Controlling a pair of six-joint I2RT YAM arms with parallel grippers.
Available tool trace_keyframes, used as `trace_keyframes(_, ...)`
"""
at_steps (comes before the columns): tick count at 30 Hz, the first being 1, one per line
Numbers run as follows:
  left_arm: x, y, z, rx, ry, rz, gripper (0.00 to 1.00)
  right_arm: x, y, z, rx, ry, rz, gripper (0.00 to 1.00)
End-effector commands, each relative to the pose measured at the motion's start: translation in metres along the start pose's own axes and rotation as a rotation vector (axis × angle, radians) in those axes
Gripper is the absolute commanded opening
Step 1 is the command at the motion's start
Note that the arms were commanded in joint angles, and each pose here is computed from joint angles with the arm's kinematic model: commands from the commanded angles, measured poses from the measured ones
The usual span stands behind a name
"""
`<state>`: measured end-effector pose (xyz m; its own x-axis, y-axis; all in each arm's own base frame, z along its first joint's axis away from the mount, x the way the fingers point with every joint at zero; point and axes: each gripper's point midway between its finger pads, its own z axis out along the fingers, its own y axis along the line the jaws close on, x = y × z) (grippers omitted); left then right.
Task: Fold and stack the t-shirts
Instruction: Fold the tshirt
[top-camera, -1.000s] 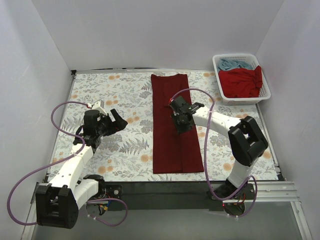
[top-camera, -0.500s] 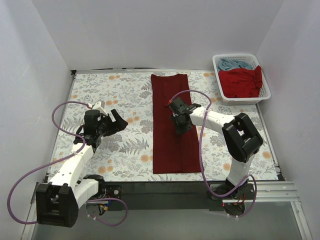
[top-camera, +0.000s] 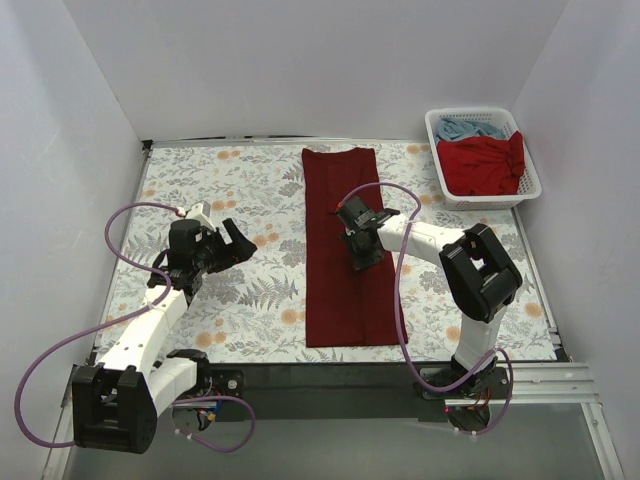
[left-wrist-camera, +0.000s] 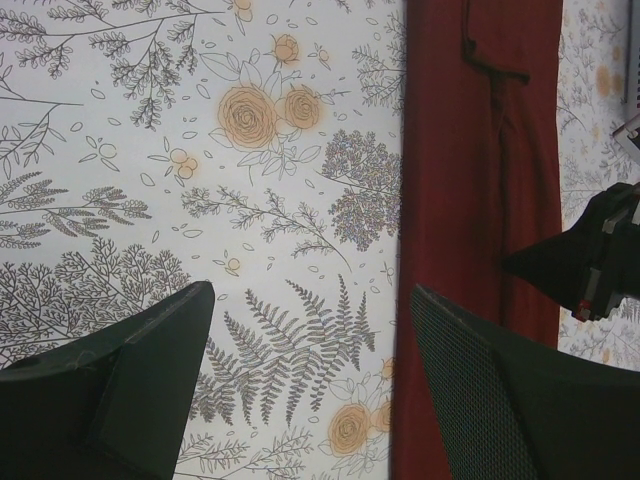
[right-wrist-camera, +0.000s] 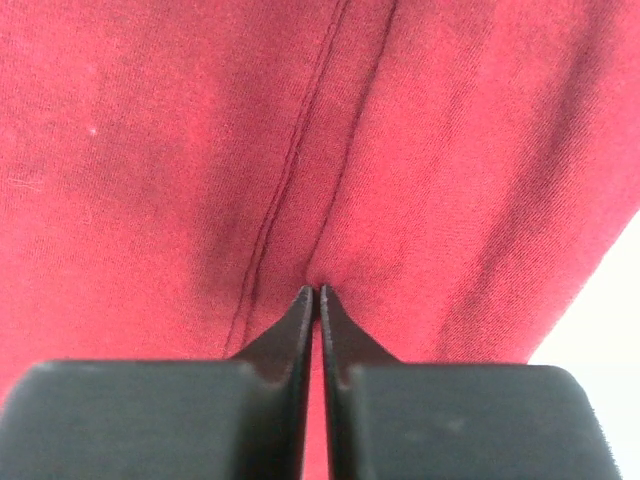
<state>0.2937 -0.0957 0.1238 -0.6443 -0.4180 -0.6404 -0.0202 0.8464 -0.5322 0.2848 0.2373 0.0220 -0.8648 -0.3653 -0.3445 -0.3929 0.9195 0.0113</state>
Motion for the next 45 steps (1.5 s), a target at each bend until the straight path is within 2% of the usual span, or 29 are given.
trace_keyframes(1,-0.001,-0.004,-0.001,0.016,0.000,0.013,0.79,-0.005,0.000,-0.006,-0.008,-0.031,0.011,0.04)
trace_keyframes(9,0.000,-0.004,0.000,0.016,0.004,0.012,0.79,-0.012,0.006,-0.023,-0.048,-0.067,0.017,0.01)
trace_keyframes(17,0.000,-0.005,0.000,0.019,0.007,0.011,0.79,-0.008,0.013,-0.025,-0.089,-0.050,0.015,0.02)
trace_keyframes(20,0.001,-0.005,0.001,0.022,0.014,0.012,0.79,-0.003,0.014,-0.018,-0.095,-0.022,0.010,0.05)
trace_keyframes(24,0.004,-0.004,0.002,0.024,0.026,0.008,0.79,0.001,0.017,-0.014,-0.106,-0.004,0.005,0.14)
trace_keyframes(30,0.007,-0.006,0.003,0.036,0.046,0.006,0.79,-0.004,0.020,-0.042,-0.146,-0.063,0.013,0.25)
trace_keyframes(32,0.012,-0.008,0.003,0.046,0.060,0.007,0.79,0.006,0.018,-0.046,-0.153,-0.053,0.015,0.25)
trace_keyframes(35,0.025,-0.014,0.003,0.057,0.104,0.011,0.79,0.023,0.015,-0.052,-0.167,-0.046,0.019,0.27)
trace_keyframes(45,0.087,-0.059,-0.022,0.113,0.362,-0.071,0.79,0.078,0.040,-0.058,-0.380,0.023,0.063,0.27)
